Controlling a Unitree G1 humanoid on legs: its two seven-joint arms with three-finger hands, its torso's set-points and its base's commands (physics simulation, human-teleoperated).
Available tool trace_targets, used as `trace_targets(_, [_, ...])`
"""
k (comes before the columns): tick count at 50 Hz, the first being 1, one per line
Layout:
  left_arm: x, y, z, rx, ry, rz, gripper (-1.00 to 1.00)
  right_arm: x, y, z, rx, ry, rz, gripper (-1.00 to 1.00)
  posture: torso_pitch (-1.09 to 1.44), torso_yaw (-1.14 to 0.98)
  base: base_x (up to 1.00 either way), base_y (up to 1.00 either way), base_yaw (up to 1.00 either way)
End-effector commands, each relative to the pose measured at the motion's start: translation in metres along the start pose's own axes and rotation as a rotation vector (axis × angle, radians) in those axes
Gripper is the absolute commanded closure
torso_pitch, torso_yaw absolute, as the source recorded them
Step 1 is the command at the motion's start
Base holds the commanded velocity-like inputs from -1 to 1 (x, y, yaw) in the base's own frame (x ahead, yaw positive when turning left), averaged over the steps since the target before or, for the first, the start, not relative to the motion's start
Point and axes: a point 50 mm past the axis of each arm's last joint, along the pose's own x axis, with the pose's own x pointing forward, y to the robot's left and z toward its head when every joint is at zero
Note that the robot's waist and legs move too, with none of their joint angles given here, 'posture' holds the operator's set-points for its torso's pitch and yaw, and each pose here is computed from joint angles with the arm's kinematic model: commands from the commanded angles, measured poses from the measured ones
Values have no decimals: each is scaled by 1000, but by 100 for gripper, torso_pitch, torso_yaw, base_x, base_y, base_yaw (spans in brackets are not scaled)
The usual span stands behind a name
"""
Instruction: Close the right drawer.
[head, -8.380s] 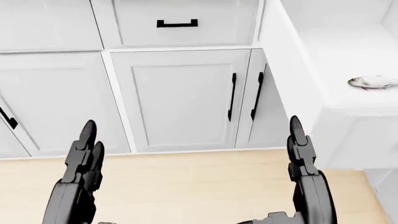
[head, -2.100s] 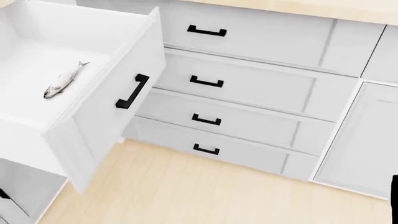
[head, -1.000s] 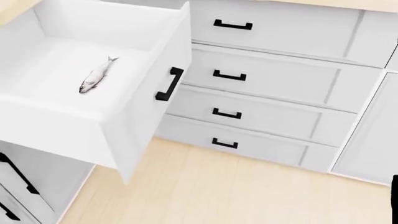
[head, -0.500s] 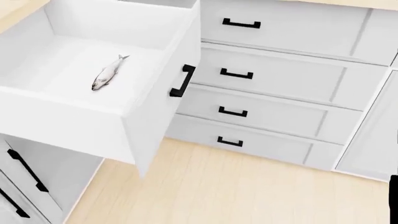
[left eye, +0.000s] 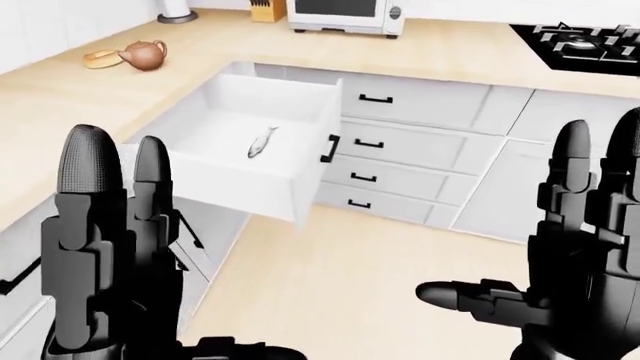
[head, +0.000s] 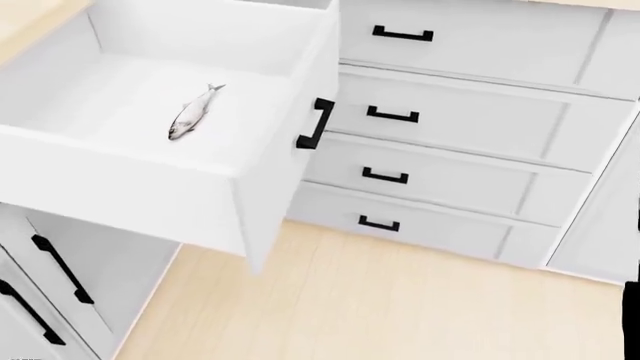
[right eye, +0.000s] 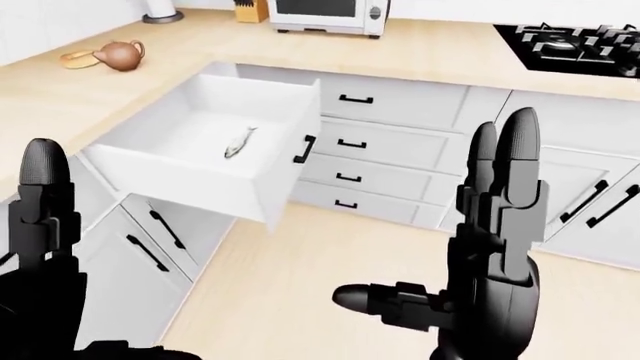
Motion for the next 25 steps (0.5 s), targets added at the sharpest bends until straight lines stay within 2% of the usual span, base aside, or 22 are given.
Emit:
trace_targets(1, [2, 2, 11, 5, -67, 10, -100, 3, 0, 12, 6, -76, -6, -100, 0, 0, 0, 13, 0])
trace_targets(25, [2, 1, 11, 5, -68, 7, -100, 3, 0, 12, 3, -77, -4, -100, 0, 0, 0, 13, 0])
